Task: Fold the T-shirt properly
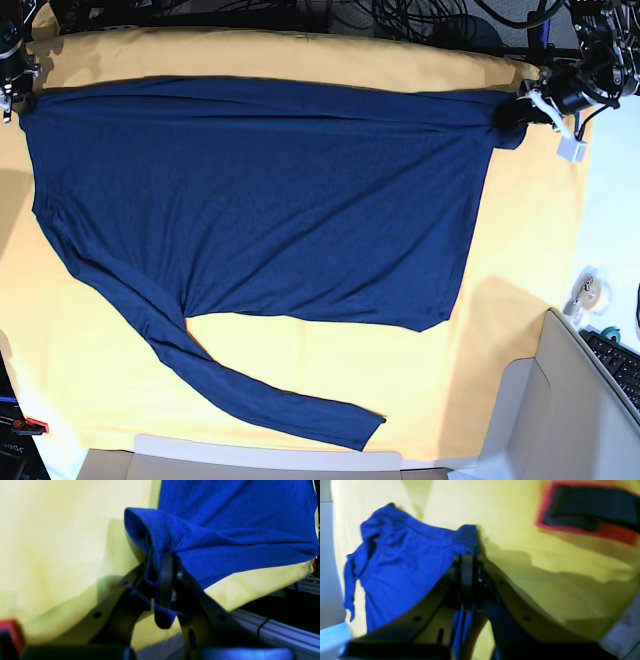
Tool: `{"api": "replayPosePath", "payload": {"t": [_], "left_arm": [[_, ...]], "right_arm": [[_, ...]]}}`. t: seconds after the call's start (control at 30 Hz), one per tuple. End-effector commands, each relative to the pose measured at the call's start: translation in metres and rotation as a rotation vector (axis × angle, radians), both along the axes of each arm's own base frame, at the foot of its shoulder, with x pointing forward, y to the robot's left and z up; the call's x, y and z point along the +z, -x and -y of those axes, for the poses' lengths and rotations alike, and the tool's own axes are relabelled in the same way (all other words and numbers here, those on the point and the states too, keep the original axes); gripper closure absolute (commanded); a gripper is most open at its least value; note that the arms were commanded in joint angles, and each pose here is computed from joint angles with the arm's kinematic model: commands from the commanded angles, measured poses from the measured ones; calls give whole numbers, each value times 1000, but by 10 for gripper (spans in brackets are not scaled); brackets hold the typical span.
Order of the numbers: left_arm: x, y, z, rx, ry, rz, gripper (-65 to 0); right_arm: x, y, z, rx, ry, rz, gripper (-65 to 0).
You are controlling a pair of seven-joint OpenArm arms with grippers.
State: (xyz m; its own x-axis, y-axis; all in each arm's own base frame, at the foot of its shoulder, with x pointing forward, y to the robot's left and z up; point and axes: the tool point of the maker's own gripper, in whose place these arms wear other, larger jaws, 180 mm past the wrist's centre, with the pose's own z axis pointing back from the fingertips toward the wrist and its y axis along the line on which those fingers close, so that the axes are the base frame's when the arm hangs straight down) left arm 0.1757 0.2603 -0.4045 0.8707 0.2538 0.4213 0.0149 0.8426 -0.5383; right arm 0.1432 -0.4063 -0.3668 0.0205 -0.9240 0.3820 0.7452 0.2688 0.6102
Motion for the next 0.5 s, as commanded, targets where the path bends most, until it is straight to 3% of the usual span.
{"api": "replayPosePath", "payload": {"t": [0.0,0.47], "left_arm": [[8,-2,-11,3,-28,21,0],[2,15,-14,14,-32,-17,0]], "right_arm": [[13,-1,11,-8,50,16,0],[-11,35,0,-28,10,-72,0]]}}
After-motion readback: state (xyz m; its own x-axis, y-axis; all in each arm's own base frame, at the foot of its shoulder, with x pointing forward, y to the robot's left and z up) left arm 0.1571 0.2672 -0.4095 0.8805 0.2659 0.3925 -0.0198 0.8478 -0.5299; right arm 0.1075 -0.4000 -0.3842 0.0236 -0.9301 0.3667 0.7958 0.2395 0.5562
